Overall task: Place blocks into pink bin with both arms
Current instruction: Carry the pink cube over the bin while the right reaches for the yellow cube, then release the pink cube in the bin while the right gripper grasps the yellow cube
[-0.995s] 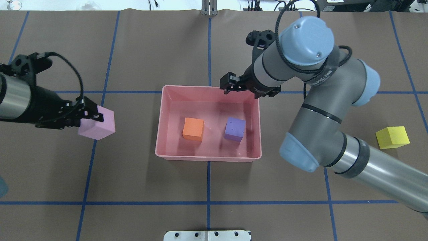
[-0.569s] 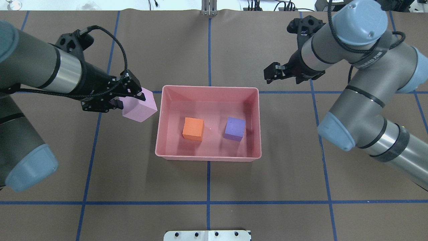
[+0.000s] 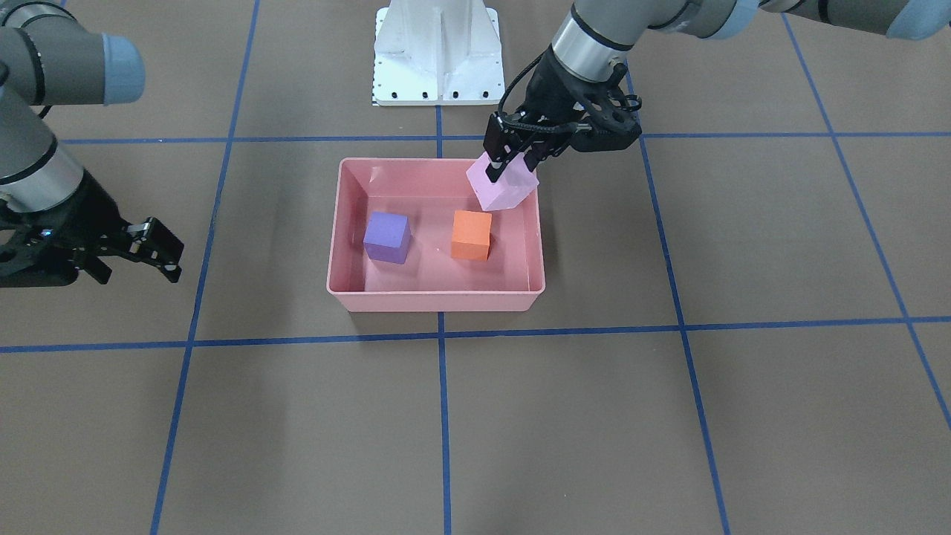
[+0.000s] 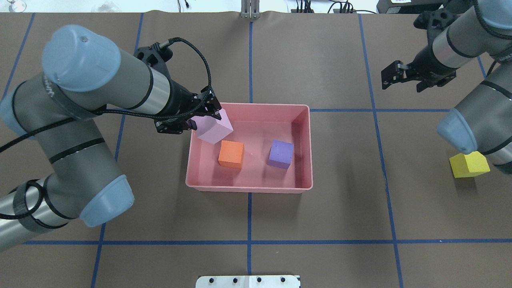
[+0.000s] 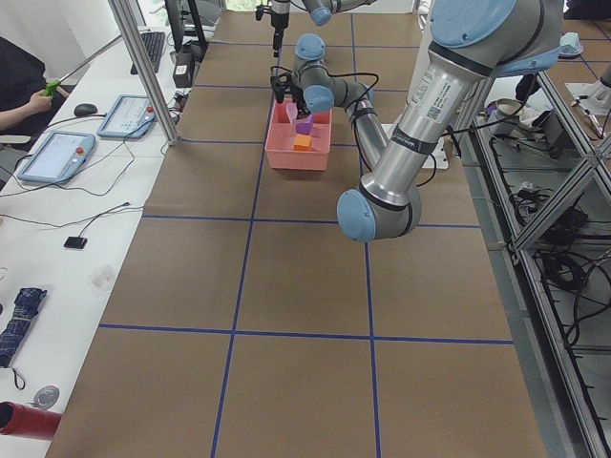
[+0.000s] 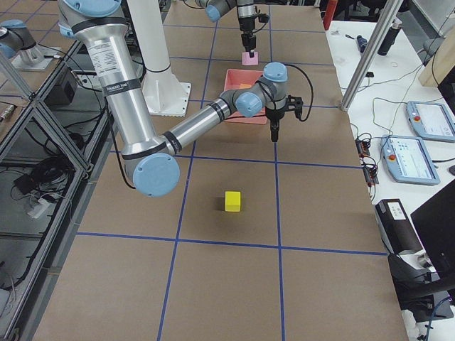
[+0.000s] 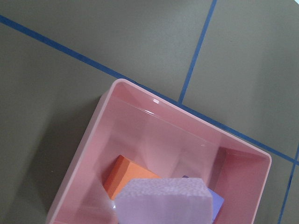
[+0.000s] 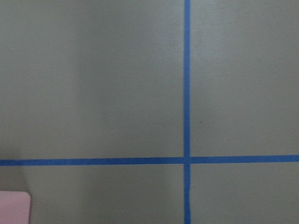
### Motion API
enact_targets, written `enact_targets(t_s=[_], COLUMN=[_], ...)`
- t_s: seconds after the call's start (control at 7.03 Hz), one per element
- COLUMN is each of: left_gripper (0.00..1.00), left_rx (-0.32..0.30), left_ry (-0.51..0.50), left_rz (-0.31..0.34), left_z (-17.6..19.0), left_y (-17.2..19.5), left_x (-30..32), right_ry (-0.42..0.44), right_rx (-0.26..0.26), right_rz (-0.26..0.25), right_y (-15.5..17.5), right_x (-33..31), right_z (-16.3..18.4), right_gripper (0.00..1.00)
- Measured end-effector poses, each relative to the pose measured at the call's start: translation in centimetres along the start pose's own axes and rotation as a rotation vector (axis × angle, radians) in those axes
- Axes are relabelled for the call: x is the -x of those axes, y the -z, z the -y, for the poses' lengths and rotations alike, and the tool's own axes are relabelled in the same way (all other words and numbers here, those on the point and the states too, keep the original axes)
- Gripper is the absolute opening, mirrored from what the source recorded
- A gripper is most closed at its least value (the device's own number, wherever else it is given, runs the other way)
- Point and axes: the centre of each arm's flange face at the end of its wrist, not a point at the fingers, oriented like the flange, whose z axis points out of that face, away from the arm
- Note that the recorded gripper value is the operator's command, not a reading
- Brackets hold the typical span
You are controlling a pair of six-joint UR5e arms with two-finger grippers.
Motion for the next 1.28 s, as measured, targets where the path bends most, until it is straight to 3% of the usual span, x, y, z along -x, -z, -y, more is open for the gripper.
enact_targets(t_s=[0.14,0.57,0.85,1.28], left_gripper=[0.0,0.0,0.0,0.0], left_rx=[-0.015,-0.04,-0.042,-0.037], left_ry=[-0.004,-0.01,-0.011,-0.014], left_rz=[0.014,0.036,0.046,0.055], left_z=[-0.5,-1.2,-1.2,-1.4], left_y=[-2.0,-4.8,-5.6,-6.3], left_x=[-1.0,-2.6,-2.5,-2.4], right_ry=[-0.018,0.039,0.087,0.071], right_rx=[0.021,0.076,0.115,0.16], right_rz=[-0.017,-0.062,-0.085,-0.11], right_y=[-0.3,-1.4,-2.5,-3.8], right_x=[-3.8,-13.0,-16.2,-19.3], right_z=[0.6,-0.8,-2.5,-4.8], right_gripper=[0.99,0.99,0.99,0.99])
